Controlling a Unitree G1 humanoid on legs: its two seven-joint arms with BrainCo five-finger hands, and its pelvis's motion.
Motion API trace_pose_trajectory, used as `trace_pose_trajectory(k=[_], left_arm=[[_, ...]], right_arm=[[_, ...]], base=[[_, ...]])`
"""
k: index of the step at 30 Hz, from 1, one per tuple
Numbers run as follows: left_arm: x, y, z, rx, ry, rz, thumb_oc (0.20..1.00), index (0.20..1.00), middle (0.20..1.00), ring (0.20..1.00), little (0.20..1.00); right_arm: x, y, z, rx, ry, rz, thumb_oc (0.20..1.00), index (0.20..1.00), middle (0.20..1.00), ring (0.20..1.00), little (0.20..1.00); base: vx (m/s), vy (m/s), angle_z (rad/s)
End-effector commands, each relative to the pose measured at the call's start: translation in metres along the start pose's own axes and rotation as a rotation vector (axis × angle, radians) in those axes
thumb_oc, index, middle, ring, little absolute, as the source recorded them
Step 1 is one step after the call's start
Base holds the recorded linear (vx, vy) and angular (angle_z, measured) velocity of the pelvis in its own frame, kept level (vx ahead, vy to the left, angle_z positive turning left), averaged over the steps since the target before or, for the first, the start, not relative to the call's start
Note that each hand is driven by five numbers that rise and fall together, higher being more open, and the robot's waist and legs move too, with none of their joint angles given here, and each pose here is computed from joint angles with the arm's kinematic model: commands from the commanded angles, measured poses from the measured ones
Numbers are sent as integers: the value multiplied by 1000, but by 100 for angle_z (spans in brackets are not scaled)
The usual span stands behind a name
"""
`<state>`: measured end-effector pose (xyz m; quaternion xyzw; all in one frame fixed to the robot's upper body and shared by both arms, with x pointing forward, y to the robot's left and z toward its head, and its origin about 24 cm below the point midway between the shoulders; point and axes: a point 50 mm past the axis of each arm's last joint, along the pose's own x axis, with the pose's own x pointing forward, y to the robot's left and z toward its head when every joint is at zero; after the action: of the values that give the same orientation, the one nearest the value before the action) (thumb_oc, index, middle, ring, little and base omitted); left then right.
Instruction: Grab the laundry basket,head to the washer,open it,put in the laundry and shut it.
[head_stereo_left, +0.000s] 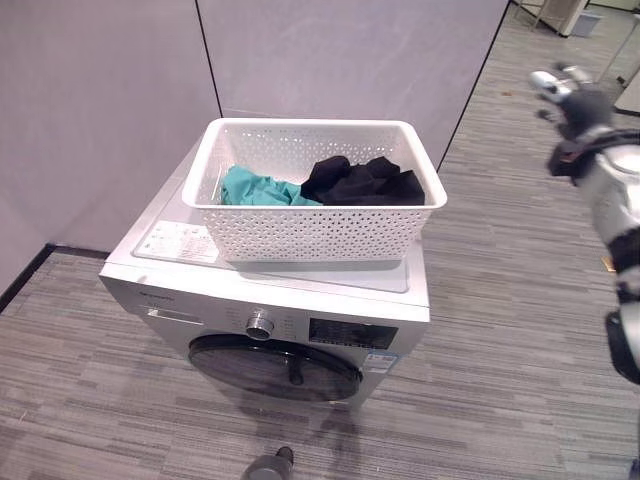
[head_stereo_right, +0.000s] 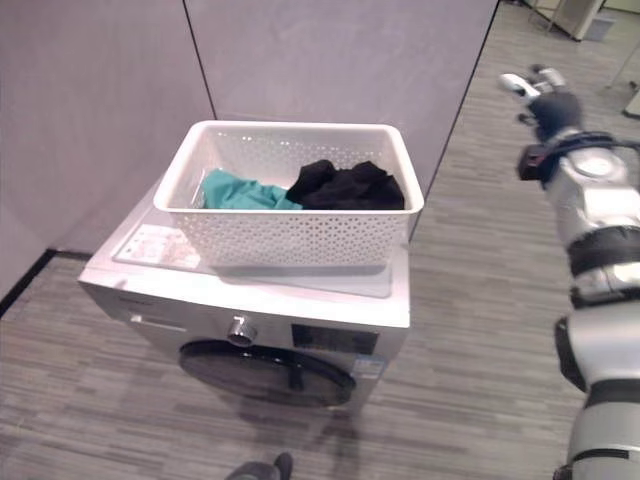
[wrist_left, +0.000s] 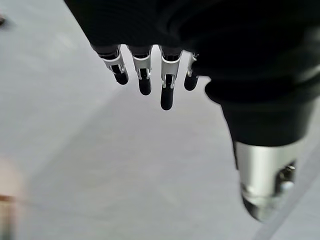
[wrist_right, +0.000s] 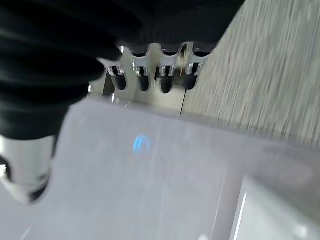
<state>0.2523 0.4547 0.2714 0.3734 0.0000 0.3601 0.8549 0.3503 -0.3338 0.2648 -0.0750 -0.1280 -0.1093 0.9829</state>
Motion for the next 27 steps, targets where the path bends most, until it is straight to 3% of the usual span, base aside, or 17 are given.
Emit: trace_pose_trajectory(k=[1, 2, 3, 7, 8, 9, 10, 11, 13, 16, 18, 19, 21, 27], left_arm=[[-23, 30, -58, 12, 159, 132, 1000, 1000, 1000, 1000, 1000], [-52, 27, -104, 15, 267, 124, 1000, 1000, 1000, 1000, 1000], [-55, 29, -105, 19, 269, 126, 1000, 1000, 1000, 1000, 1000], [-124, 18, -186, -37, 534, 127, 1000, 1000, 1000, 1000, 1000], [-162, -2, -216, -88, 656, 99, 1000, 1000, 1000, 1000, 1000], [-163, -2, -216, -86, 656, 96, 1000, 1000, 1000, 1000, 1000], [-201, -23, -242, -112, 793, 49, 1000, 1000, 1000, 1000, 1000], [-201, -23, -242, -110, 792, 47, 1000, 1000, 1000, 1000, 1000], [-262, -62, -272, -158, 1003, -66, 1000, 1000, 1000, 1000, 1000], [-285, -81, -278, -183, 1074, -125, 1000, 1000, 1000, 1000, 1000], [-345, -152, -278, -293, 1260, -331, 1000, 1000, 1000, 1000, 1000], [-344, -152, -278, -294, 1259, -331, 1000, 1000, 1000, 1000, 1000], [-372, -206, -258, -301, 1285, -561, 1000, 1000, 1000, 1000, 1000], [-399, -258, -230, -219, 1273, -809, 1000, 1000, 1000, 1000, 1000]], right_arm=[[-26, -45, -22, -116, 39, -140, 1000, 1000, 1000, 1000, 1000], [-50, -55, -41, -153, 62, -148, 1000, 1000, 1000, 1000, 1000], [-52, -53, -42, -152, 64, -144, 1000, 1000, 1000, 1000, 1000], [-113, -82, -76, -177, 144, -228, 1000, 1000, 1000, 1000, 1000], [-149, -84, -109, -227, 267, -236, 1000, 1000, 1000, 1000, 1000], [-151, -84, -109, -229, 270, -237, 1000, 1000, 1000, 1000, 1000], [-183, -76, -140, -209, 395, -213, 1000, 1000, 1000, 1000, 1000], [-185, -76, -141, -210, 397, -214, 1000, 1000, 1000, 1000, 1000], [-228, -55, -184, -133, 588, -150, 1000, 1000, 1000, 1000, 1000], [-246, -46, -201, -127, 675, -107, 1000, 1000, 1000, 1000, 1000], [-287, -5, -249, -183, 931, 106, 1000, 1000, 1000, 1000, 1000], [-287, -5, -249, -183, 930, 106, 1000, 1000, 1000, 1000, 1000], [-313, 37, -287, -215, 1115, 273, 1000, 1000, 1000, 1000, 1000], [-327, 101, -310, -288, 1202, 525, 1000, 1000, 1000, 1000, 1000]], base=[[5, -26, -8], [-15, -15, -14], [-16, -16, -16], [-10, -17, 4], [-14, -22, 4], [-23, -45, -2], [-21, -24, -3], [-44, -39, -5], [-47, -39, -8], [-33, -32, -2], [-77, -77, -2], [-54, -65, 1], [-39, -92, 2], [-49, -148, 3]])
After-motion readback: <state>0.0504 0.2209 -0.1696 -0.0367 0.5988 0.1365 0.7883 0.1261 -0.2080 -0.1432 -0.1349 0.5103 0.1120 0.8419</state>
